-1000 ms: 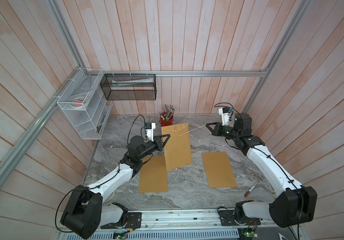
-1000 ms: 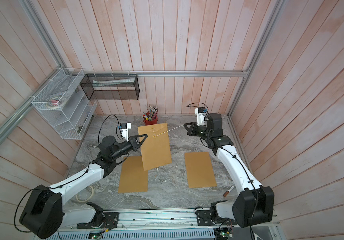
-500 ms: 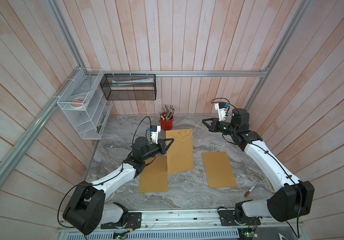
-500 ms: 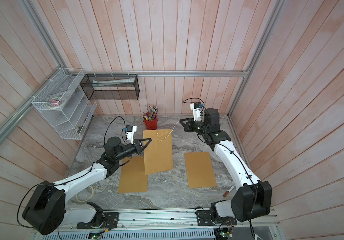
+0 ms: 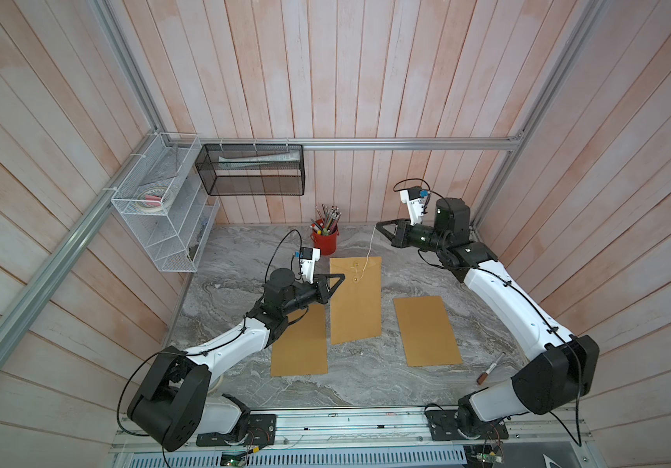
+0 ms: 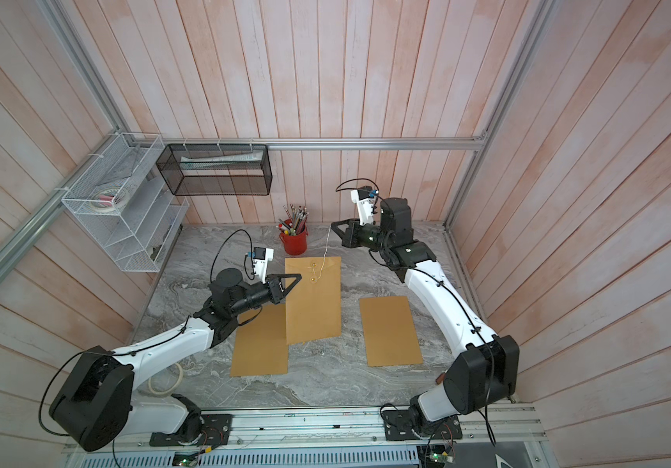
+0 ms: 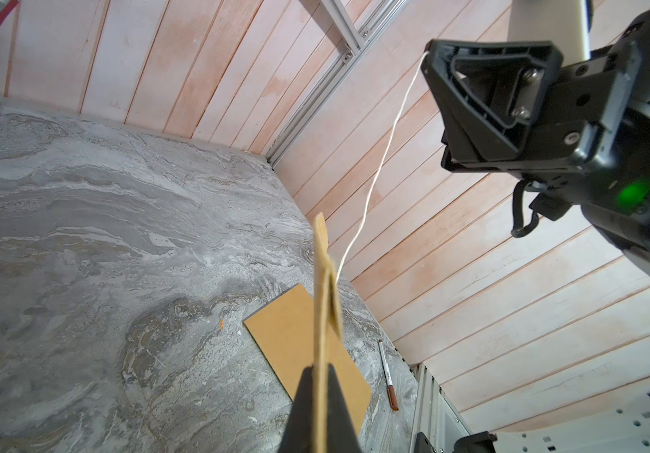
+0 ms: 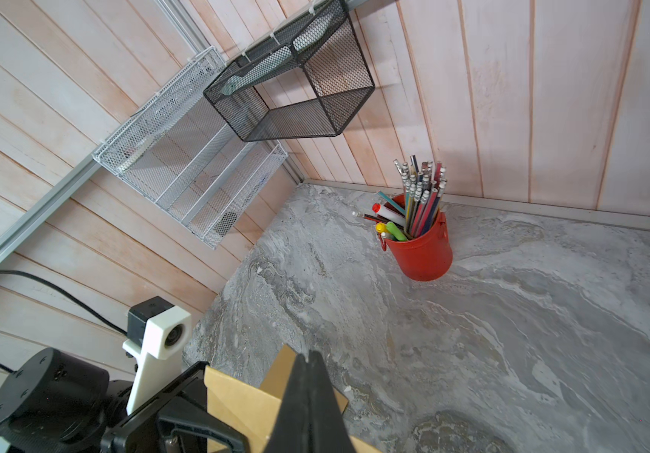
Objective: Open the file bag
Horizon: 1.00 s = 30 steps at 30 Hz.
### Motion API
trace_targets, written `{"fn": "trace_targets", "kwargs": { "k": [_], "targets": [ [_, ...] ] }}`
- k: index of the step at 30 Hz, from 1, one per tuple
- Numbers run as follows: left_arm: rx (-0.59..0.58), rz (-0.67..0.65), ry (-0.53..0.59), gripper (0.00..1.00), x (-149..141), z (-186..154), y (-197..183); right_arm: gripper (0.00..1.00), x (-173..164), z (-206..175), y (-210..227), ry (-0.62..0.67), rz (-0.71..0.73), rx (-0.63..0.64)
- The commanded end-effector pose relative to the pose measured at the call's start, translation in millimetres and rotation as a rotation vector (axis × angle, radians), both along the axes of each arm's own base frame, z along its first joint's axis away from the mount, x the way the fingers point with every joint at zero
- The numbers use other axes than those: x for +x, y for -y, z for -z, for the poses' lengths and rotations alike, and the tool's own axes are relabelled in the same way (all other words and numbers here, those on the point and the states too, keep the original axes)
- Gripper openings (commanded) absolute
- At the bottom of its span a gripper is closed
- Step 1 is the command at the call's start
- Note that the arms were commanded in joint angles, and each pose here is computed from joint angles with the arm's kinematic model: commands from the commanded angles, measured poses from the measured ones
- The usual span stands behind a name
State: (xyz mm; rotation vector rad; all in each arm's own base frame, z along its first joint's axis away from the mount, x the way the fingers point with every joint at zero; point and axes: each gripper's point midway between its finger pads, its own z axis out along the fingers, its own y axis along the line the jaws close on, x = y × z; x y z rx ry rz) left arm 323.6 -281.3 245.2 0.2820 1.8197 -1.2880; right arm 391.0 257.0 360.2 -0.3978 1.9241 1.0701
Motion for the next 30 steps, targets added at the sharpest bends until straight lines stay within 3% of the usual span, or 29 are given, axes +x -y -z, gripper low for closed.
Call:
{"fn": "trace_targets", "kwargs": {
  "k": [1, 30],
  "targets": [
    [-0.032, -0.005, 0.034, 0.0, 5, -13, 4, 0.0, -2, -9, -14, 0.024, -0.04, -0.002],
    [-0.078, -0.053, 0.044, 0.0, 26, -26, 8, 0.0, -28, -46, -97, 0.086, -0.228, 0.042]
  ]
}}
